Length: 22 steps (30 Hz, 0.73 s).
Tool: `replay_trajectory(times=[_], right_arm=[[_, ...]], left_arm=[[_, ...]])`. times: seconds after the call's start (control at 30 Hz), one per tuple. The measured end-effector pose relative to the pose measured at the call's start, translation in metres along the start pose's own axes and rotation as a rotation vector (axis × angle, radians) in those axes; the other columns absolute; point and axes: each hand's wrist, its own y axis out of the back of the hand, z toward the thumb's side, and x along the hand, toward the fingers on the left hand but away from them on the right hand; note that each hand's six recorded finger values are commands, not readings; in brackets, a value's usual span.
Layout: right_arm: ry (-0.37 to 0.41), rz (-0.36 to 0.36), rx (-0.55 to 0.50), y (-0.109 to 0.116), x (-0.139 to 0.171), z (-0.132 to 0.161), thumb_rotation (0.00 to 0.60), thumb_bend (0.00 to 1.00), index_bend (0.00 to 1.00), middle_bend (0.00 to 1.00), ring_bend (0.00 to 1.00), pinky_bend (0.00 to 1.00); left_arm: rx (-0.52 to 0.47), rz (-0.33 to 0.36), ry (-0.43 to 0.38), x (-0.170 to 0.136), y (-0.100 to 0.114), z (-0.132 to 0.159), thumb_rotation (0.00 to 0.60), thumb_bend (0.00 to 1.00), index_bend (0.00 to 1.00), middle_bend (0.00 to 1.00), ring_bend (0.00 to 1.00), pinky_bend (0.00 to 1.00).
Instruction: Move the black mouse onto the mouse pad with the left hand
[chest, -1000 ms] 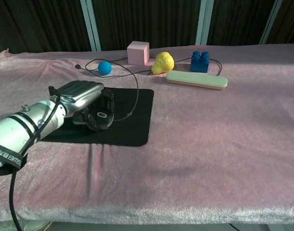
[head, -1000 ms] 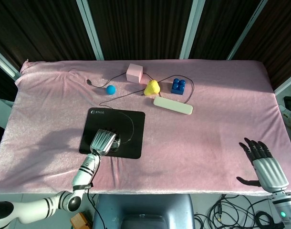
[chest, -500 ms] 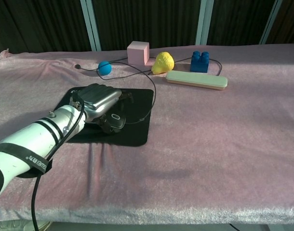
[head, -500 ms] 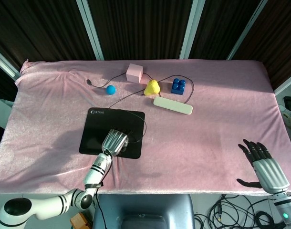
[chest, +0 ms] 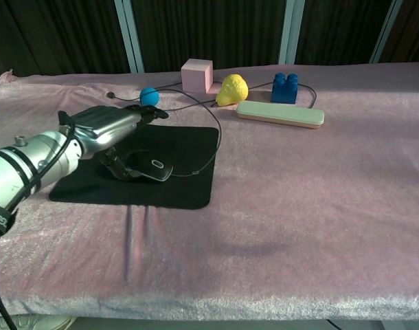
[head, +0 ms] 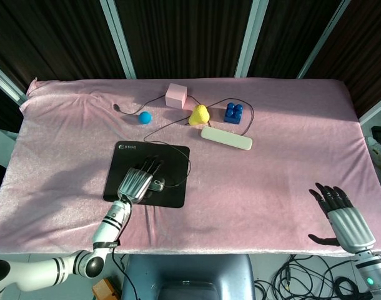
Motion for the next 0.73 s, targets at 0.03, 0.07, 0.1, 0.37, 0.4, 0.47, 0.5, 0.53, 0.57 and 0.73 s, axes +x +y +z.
replay_trajectory(times=[0.03,0.07,0.1,0.37,0.4,0.47,0.5,0.53,0.57,0.73], right_arm=[[0.000,0.000,0.001,0.000,0.000,0.000,0.600,0.10,0.00,0.03,0.00,0.18],[0.000,0.002,0.002,-0.001,0.000,0.000,0.600,0.10,0.00,0.03,0.00,0.18],[0.000,0.003,0.002,-0.001,0.000,0.000,0.600,0.10,0.00,0.03,0.00,0.18],[-0.002,-0.012,-0.003,0.001,0.002,0.001,0.600,0.10,0.00,0.03,0.00,0.18],[-0.002,-0.019,-0.005,0.002,0.003,0.001,0.600,0.10,0.00,0.03,0.00,0.18],[-0.002,-0.036,-0.009,0.004,0.005,0.001,0.600,0.10,0.00,0.03,0.00,0.18],[-0.002,-0.043,-0.011,0.005,0.006,0.001,0.600,0.10,0.00,0.03,0.00,0.18],[-0.002,-0.049,-0.013,0.006,0.006,0.001,0.600,0.10,0.00,0.03,0.00,0.18],[-0.003,-0.055,-0.016,0.006,0.007,0.001,0.600,0.10,0.00,0.03,0.00,0.18],[-0.009,-0.060,-0.016,0.005,0.008,0.000,0.600,0.10,0.00,0.03,0.00,0.18]], left_arm=[[0.002,-0.003,0.007,-0.005,0.004,-0.006,0.600,0.26,0.01,0.01,0.02,0.28],[0.004,-0.005,0.015,-0.010,0.007,-0.012,0.600,0.26,0.02,0.02,0.03,0.28],[0.008,-0.007,0.030,-0.018,0.012,-0.021,0.600,0.26,0.03,0.03,0.05,0.28],[0.058,0.035,0.251,-0.096,0.030,-0.115,0.600,0.26,0.09,0.07,0.07,0.25],[0.062,0.052,0.285,-0.110,0.031,-0.127,0.600,0.26,0.10,0.08,0.07,0.23],[0.076,0.087,0.318,-0.130,0.032,-0.139,0.600,0.26,0.11,0.10,0.07,0.22],[0.093,0.115,0.333,-0.143,0.033,-0.146,0.600,0.26,0.12,0.11,0.07,0.21],[0.107,0.135,0.342,-0.154,0.033,-0.150,0.600,0.26,0.12,0.11,0.07,0.20],[0.122,0.152,0.350,-0.165,0.032,-0.155,0.600,0.26,0.13,0.12,0.07,0.20],[0.125,0.142,0.369,-0.215,0.008,-0.169,0.600,0.26,0.13,0.12,0.07,0.19]])
